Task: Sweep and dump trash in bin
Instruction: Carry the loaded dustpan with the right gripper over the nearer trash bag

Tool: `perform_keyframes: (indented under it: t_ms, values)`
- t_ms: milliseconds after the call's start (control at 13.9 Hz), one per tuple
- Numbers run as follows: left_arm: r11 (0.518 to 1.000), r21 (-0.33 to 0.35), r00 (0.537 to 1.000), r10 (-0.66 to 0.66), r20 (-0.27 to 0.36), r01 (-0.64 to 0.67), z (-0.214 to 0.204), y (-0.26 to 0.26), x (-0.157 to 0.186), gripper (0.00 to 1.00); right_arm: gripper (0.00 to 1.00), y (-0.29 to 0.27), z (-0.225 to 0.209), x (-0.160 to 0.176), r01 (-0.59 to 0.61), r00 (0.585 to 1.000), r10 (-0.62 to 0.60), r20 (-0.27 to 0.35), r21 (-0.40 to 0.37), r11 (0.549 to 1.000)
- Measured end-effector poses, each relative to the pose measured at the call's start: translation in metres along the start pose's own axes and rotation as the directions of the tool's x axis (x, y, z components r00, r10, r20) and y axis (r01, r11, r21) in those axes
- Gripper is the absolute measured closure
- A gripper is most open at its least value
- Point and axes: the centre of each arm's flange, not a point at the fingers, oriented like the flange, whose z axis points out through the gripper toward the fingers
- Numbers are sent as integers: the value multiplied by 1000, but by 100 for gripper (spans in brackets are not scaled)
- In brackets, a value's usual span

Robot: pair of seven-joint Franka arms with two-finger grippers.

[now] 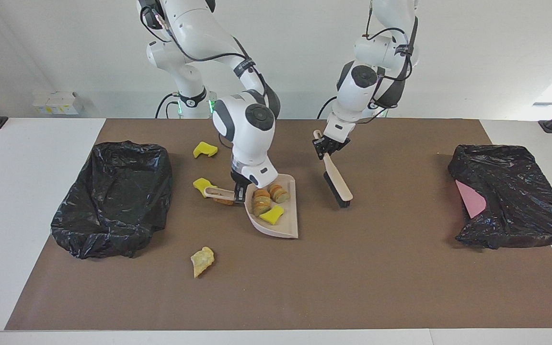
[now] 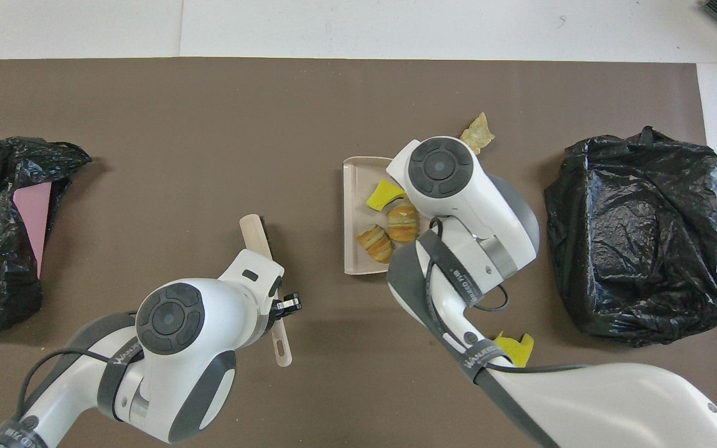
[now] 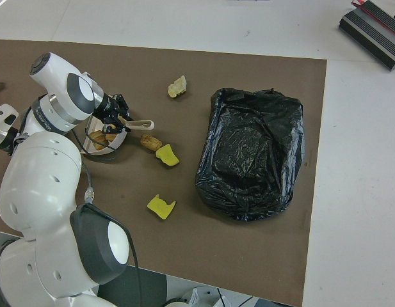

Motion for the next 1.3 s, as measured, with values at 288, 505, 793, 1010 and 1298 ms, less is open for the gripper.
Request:
perform_keyframes:
  t_ms: [288,505,793,1010,1298]
  values:
    - [995,23,995,94,15,-94,4,26,-38,74,68,26,-34,-111,15,999,-16,-38,-33,999]
    - [991,45,992,124,36,-126,18,52,-90,74,68,29,-50,-183,20,999,-22,-31,-38,999]
    - [989,51,990,138,30,-140,49,55,-137,74,68,23,-59,-292,-4,1000,3,-15,-51,999]
    - [991,41,992,123,19,-124,51,53,-135,55,68,6,-50,-377,-39,999,39,-2,-8,999]
    - [997,16,997,73,-19,-73,35,49,-102,8,68,-27,-24,-469,-54,998,53,41,23,998]
